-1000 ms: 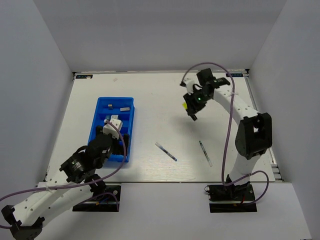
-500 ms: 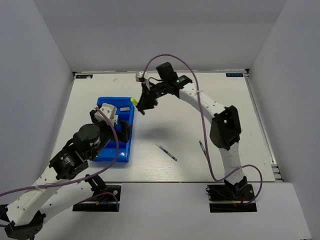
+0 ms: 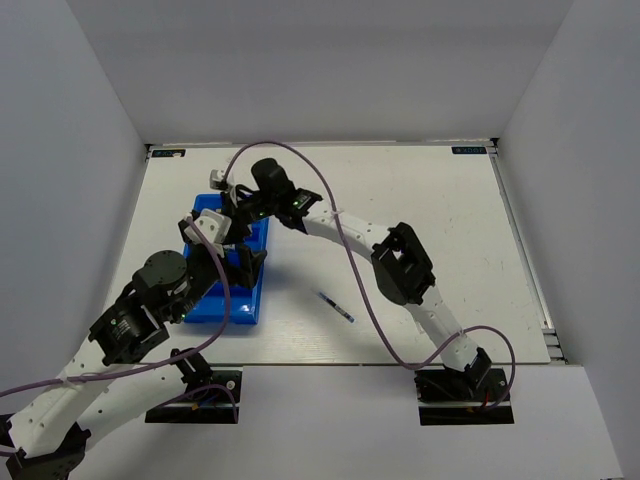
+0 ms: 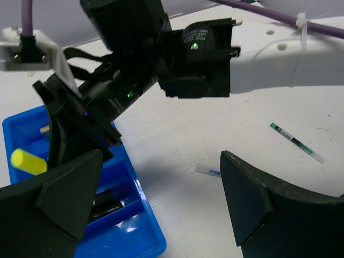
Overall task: Sort the stationery into containers
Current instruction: Place the stationery into the container, then grab a piece of stationery with the left arm
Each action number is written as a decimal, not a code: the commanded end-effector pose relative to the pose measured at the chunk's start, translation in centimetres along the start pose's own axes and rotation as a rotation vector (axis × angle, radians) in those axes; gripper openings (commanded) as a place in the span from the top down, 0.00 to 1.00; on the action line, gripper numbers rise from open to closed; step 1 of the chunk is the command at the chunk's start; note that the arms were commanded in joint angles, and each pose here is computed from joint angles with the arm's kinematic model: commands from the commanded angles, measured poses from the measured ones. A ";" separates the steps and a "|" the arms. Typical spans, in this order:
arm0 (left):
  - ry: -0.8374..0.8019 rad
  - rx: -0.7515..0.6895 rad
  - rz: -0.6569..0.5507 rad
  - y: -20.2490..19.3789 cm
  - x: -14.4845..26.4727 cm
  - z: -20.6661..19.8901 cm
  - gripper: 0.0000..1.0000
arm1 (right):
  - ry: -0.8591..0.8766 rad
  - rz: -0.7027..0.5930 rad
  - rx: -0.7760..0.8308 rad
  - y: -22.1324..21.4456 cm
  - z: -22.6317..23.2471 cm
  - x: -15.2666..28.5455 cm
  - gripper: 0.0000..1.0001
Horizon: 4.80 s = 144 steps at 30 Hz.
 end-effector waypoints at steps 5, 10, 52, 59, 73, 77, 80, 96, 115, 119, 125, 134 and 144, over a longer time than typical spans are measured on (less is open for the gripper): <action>-0.021 -0.006 -0.018 -0.2 0.6 0.0 0.00 | -0.075 -0.012 0.076 -1.6 -1.3 -1.1 1.00; -0.023 0.001 -0.016 0.0 0.9 0.1 0.00 | -0.092 0.040 0.083 -3.3 -1.2 -1.5 1.00; -0.143 0.152 0.304 -2.1 -1.9 -3.2 0.97 | -1.046 0.486 -0.052 -1.9 5.0 16.7 1.00; 0.174 0.380 0.751 -4.3 -7.8 -5.4 0.47 | -1.010 0.569 -0.325 -4.5 10.8 25.6 0.28; 0.534 0.947 0.890 -11.3 -15.9 -11.8 0.72 | -1.373 0.272 -0.632 -10.8 18.8 33.5 0.60; 0.602 1.013 0.893 -13.2 -17.3 -13.2 0.72 | -1.381 0.246 -0.654 -12.3 19.4 34.1 0.60; 0.691 1.018 0.897 -13.8 -18.2 -13.6 0.65 | -1.397 0.213 -0.664 -13.0 19.5 34.6 0.60; 0.804 0.979 0.962 -16.2 -20.9 -16.0 0.56 | -1.385 0.099 -0.634 -12.4 21.3 35.8 0.57; 0.889 0.952 0.998 -19.6 -20.2 -16.0 0.57 | -1.406 0.073 -0.636 -12.4 21.7 36.3 0.56; 0.902 0.949 1.012 -20.2 -20.3 -15.9 0.57 | -1.414 0.063 -0.637 -12.3 21.7 36.5 0.56; 0.908 0.955 1.029 -21.5 -20.3 -16.0 0.71 | -1.412 0.054 -0.643 -12.3 21.8 36.6 0.56; 0.885 0.941 0.984 -20.5 -18.9 -14.5 1.00 | -1.414 0.040 -0.644 -12.3 21.9 36.7 0.56; 0.967 0.958 0.520 -9.7 -13.6 -7.8 1.00 | -1.422 0.038 -0.651 -12.5 21.9 36.9 0.54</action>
Point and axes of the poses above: each gripper's point midway between its finger pads, its own x axis back along the fingers, its own z axis along the line the jaws close on, y = z × x, the point moved 9 cm from there along x, back along the fingers, and after that the axes turned 4 degrees about -x, right-handed, at the moved point
